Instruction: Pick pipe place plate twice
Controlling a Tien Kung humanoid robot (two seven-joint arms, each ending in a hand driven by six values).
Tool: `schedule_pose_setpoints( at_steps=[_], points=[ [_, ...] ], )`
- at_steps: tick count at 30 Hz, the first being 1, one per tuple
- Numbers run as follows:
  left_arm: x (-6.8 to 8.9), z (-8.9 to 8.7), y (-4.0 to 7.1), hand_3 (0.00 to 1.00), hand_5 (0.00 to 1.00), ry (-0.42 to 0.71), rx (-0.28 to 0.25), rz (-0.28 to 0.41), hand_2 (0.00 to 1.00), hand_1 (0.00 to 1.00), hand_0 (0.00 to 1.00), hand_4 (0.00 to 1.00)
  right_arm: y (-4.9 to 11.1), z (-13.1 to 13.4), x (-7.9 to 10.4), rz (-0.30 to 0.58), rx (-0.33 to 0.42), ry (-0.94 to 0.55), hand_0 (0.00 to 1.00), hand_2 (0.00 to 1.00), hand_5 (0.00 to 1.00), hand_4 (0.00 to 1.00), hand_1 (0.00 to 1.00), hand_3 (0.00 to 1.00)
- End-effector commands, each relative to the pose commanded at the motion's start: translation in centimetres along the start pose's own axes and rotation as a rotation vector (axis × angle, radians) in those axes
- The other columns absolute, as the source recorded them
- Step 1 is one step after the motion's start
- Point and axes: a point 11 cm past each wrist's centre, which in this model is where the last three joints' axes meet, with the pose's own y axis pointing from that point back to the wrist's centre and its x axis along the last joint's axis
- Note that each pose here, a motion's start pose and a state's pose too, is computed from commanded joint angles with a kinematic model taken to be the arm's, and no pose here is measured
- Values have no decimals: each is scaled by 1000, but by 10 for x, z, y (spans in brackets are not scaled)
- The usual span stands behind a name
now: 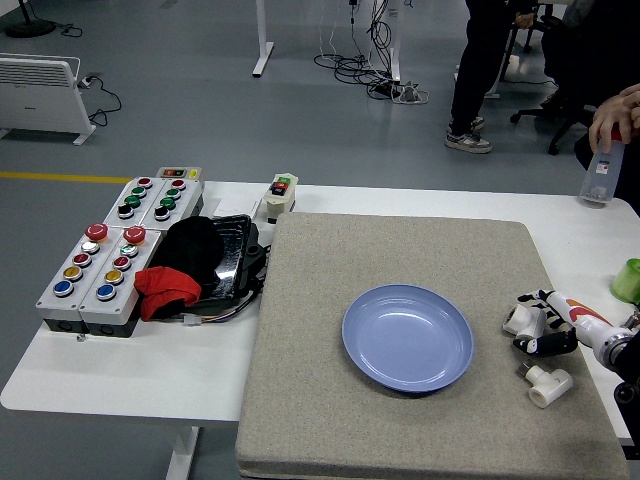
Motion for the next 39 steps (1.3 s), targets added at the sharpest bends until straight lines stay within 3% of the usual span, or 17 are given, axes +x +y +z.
schedule_pose_setpoints(
  at_steps=[1,6,7,12,13,17,24,30,31,36,37,39],
  points=[
    [0,-1,0,577,998,-1,1,0,530,587,626,204,0,0,0,5,2,2,540,601,354,726,607,799],
    [0,-2,0,577,998,-2,5,0,530,587,626,204,1,-1,1,24,14,-1,540,601,354,726,607,799],
    [0,-3,0,577,998,-3,5,0,530,587,626,204,1,-2,2,28,17,-3,441,545,308,653,530,747],
    [0,-4,0,577,998,-4,8,1,530,587,626,204,4,-6,7,60,47,-45,441,545,308,653,530,747],
    [1,-4,0,577,998,-4,8,1,528,587,626,204,4,-6,7,61,49,-48,407,528,307,592,492,728],
    [1,-4,0,577,998,-5,8,3,528,587,626,204,6,-16,11,83,88,-57,407,528,307,592,492,728],
    [2,-2,0,577,998,-4,4,4,526,587,626,204,14,-64,13,93,228,-21,398,523,320,584,491,721],
    [3,0,0,577,998,-5,1,5,526,587,626,204,17,-105,-5,81,318,93,411,523,324,573,496,718],
    [2,0,0,577,998,-5,1,5,523,586,626,204,18,-110,-9,74,329,117,538,563,322,576,583,725],
    [3,2,0,577,998,-3,-3,5,523,586,626,204,16,-120,-26,40,349,183,538,563,322,576,583,725],
    [3,2,0,577,998,-3,-4,6,523,586,626,204,16,-119,-28,37,348,187,676,673,326,585,671,750],
    [3,2,0,577,998,-3,-5,6,523,586,626,204,15,-118,-30,30,342,199,676,673,326,585,671,750]
  ],
)
